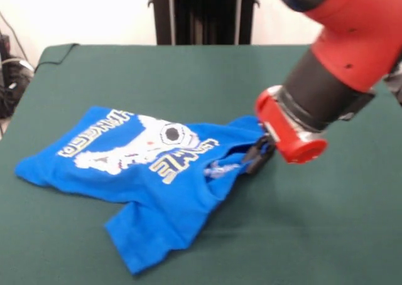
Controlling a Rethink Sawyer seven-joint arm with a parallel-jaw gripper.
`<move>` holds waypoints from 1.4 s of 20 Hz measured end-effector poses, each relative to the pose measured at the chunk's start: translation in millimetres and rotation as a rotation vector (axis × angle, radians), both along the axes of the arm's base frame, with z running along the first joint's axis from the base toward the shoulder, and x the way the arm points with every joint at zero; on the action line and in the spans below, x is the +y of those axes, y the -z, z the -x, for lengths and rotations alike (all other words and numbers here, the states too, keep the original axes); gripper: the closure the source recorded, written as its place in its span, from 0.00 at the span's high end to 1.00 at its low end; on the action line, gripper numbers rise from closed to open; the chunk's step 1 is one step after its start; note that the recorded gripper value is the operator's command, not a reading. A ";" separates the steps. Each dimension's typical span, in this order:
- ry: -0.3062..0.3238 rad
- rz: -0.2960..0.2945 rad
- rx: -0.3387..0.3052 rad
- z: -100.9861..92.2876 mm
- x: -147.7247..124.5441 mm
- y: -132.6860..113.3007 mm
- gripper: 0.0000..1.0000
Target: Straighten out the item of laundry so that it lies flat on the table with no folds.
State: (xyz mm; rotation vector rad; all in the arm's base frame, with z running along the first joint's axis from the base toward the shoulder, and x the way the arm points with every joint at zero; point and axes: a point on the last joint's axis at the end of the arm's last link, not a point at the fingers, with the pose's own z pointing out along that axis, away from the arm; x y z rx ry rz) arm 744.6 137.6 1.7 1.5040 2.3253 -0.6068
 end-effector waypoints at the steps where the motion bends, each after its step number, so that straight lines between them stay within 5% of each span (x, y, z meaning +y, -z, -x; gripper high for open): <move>1: 0.000 -0.003 0.000 -0.6 4.4 0.4 0.00; 7: -0.015 0.032 -0.008 -11.9 16.9 1.6 0.00; 10: -0.041 0.104 -0.044 -26.6 -13.1 3.9 0.00; 17: -0.228 0.317 -0.136 -55.2 -117.5 33.3 0.00; 22: -0.329 0.379 -0.134 -49.9 -170.8 66.9 0.00; 28: -0.346 0.382 -0.104 -36.9 -178.2 91.6 0.00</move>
